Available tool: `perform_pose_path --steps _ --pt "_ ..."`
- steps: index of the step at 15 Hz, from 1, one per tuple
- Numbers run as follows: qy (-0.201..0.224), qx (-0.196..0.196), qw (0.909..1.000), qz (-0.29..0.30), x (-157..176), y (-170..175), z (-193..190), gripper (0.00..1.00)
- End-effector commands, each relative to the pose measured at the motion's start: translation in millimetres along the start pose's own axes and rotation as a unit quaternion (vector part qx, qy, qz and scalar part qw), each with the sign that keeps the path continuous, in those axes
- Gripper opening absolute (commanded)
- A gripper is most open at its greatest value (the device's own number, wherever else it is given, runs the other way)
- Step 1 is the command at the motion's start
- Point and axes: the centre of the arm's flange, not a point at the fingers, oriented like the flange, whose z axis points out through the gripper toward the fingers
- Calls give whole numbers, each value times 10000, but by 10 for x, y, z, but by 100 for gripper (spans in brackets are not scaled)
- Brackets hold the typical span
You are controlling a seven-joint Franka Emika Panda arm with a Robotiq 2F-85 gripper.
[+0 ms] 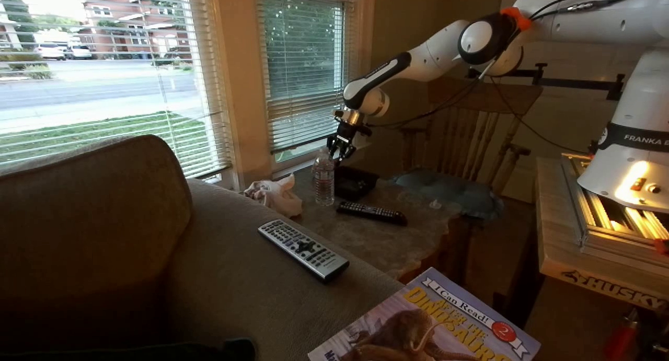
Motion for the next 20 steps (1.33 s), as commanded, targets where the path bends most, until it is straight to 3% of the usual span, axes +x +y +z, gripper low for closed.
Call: perform_pose_path --steps 1,2,6,7,9,18,20 --pt "62 60 9998 -183 -54 226 208 10" --pt "76 71 9998 -198 -28 230 192 1" --pt "-14 54 9993 -357 60 252 166 0" --pt "-32 73 9991 -412 81 255 170 26" --pt "-51 93 9989 -464 98 270 178 32" --pt "-297 119 9950 -942 341 362 178 95" --pt "-409 135 9945 -951 302 375 192 100"
